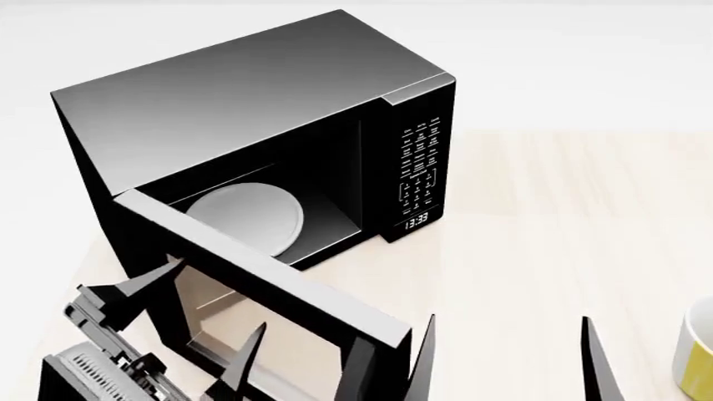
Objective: Close the microwave.
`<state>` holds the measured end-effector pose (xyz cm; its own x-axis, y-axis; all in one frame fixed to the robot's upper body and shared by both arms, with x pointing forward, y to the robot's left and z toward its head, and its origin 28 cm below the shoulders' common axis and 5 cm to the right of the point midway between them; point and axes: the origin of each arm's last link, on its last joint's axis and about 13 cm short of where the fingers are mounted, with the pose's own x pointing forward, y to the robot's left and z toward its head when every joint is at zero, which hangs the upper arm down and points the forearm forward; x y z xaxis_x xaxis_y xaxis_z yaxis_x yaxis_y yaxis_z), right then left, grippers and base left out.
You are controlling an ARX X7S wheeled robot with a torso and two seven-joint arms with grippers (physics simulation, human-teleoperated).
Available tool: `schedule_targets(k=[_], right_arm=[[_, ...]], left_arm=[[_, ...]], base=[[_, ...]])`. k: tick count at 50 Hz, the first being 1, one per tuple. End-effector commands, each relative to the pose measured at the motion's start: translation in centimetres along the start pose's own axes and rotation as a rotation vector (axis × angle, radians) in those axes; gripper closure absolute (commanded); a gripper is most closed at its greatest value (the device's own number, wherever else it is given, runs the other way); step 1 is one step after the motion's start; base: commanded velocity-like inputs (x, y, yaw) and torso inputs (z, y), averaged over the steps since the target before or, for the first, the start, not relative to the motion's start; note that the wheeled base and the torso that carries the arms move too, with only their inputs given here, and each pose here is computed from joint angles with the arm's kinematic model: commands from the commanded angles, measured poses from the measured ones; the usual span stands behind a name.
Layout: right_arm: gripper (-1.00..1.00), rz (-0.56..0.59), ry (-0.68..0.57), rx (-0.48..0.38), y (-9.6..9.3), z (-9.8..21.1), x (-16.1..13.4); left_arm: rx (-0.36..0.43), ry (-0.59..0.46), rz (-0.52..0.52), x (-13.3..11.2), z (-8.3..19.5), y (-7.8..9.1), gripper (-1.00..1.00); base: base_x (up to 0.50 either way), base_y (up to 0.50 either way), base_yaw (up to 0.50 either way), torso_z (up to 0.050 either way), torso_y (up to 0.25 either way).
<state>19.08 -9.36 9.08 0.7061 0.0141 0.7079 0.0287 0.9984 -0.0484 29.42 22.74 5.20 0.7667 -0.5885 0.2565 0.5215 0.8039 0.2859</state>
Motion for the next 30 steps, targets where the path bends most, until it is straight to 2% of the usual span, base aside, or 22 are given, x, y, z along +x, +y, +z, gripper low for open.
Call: schedule_targets(k=[1, 19, 30], right_arm=[[-1.00, 0.003, -0.005, -0.009, -0.1, -0.1, 0.1], [-1.00, -0.002, -0.005, -0.009, -0.1, 0.0, 0.2], [-1.00, -0.001, -0.005, -0.010, -0.1, 0.0, 0.1]], left_arm=[[-0.004, -0.029, 0.039, 1.0, 0.2, 0.3, -1.00], [-0.014, -0.018, 0.046, 1.9, -0.4, 0.1, -1.00], [-0.008, -0.021, 0.093, 2.7, -0.7, 0.5, -1.00]], base=[[0.00, 0.00, 0.00, 0.000, 0.000], [0.00, 0.00, 0.00, 0.000, 0.000], [0.00, 0.00, 0.00, 0.000, 0.000]])
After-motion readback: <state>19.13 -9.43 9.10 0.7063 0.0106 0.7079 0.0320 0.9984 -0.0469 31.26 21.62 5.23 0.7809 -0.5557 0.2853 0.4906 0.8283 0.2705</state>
